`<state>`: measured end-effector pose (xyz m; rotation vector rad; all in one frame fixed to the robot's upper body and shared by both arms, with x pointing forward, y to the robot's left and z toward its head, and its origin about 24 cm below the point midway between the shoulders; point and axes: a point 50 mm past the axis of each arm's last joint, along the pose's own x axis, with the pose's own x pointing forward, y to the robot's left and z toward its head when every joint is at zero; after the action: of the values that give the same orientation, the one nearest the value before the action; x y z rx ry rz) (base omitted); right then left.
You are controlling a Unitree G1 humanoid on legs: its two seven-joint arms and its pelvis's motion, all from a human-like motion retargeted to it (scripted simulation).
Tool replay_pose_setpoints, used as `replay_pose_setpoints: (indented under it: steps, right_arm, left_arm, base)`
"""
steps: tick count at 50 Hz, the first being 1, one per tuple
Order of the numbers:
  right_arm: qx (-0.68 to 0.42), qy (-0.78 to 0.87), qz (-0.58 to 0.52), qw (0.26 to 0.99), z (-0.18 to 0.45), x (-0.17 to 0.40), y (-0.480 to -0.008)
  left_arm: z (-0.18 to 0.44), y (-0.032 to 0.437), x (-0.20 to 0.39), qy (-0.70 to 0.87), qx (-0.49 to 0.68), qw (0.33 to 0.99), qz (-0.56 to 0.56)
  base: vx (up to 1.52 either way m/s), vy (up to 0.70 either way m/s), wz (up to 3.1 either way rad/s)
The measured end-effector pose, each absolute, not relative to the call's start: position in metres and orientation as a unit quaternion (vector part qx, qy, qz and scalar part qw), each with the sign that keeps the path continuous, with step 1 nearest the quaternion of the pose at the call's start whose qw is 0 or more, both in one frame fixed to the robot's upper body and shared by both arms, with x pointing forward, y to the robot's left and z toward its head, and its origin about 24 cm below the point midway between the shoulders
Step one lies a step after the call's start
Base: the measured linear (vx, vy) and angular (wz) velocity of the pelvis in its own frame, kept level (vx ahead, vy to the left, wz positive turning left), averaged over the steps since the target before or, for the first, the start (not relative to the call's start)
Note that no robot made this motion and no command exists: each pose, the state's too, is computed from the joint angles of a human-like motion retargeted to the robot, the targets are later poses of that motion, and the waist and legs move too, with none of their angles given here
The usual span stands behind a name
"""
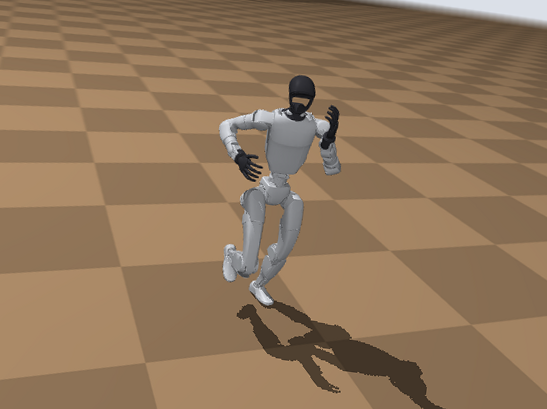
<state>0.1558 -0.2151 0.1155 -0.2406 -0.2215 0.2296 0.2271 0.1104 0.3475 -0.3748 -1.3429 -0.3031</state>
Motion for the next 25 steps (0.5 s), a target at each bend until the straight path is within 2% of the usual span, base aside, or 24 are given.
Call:
replay_pose_setpoints:
  steps: [3, 7, 11, 15, 17, 20, 22, 25]
  right_arm:
    - [-0.134, -0.029, 0.117, 0.984, 0.109, 0.137, -0.237]
    - [-0.141, 0.065, 0.102, 0.983, 0.090, 0.114, -0.257]
    - [-0.183, 0.093, 0.077, 0.976, 0.075, 0.116, -0.268]
    - [-0.157, 0.057, 0.014, 0.986, 0.062, 0.148, -0.267]
    - [-0.108, -0.027, 0.016, 0.994, 0.068, 0.190, -0.241]
    - [-0.090, -0.210, 0.055, 0.972, 0.130, 0.252, -0.185]
    - [-0.030, -0.328, 0.073, 0.941, 0.184, 0.263, -0.155]
    - [0.064, -0.452, 0.107, 0.883, 0.241, 0.245, -0.130]
  left_arm:
    - [0.366, 0.095, 0.210, -0.659, -0.144, 0.716, -0.180]
    - [0.360, 0.091, 0.206, -0.647, -0.110, 0.716, -0.237]
    - [0.330, 0.101, 0.216, -0.597, -0.100, 0.758, -0.241]
    - [0.270, 0.137, 0.239, -0.476, -0.089, 0.859, -0.168]
    - [0.209, 0.166, 0.243, -0.365, -0.098, 0.922, -0.085]
    - [0.119, 0.211, 0.207, -0.176, -0.168, 0.969, 0.038]
    - [0.097, 0.231, 0.173, -0.104, -0.138, 0.983, 0.060]
    - [0.088, 0.246, 0.139, -0.027, -0.070, 0.996, 0.038]
  base:
    - [1.37, -0.16, 0.76]
    - [1.44, -0.29, 0.30]
    - [1.35, -0.31, -0.05]
    - [1.11, -0.20, -0.56]
    - [1.02, -0.11, -1.57]
    - [1.09, -0.08, -1.64]
    - [1.15, 0.00, -1.09]
    - [1.22, 0.08, -0.35]
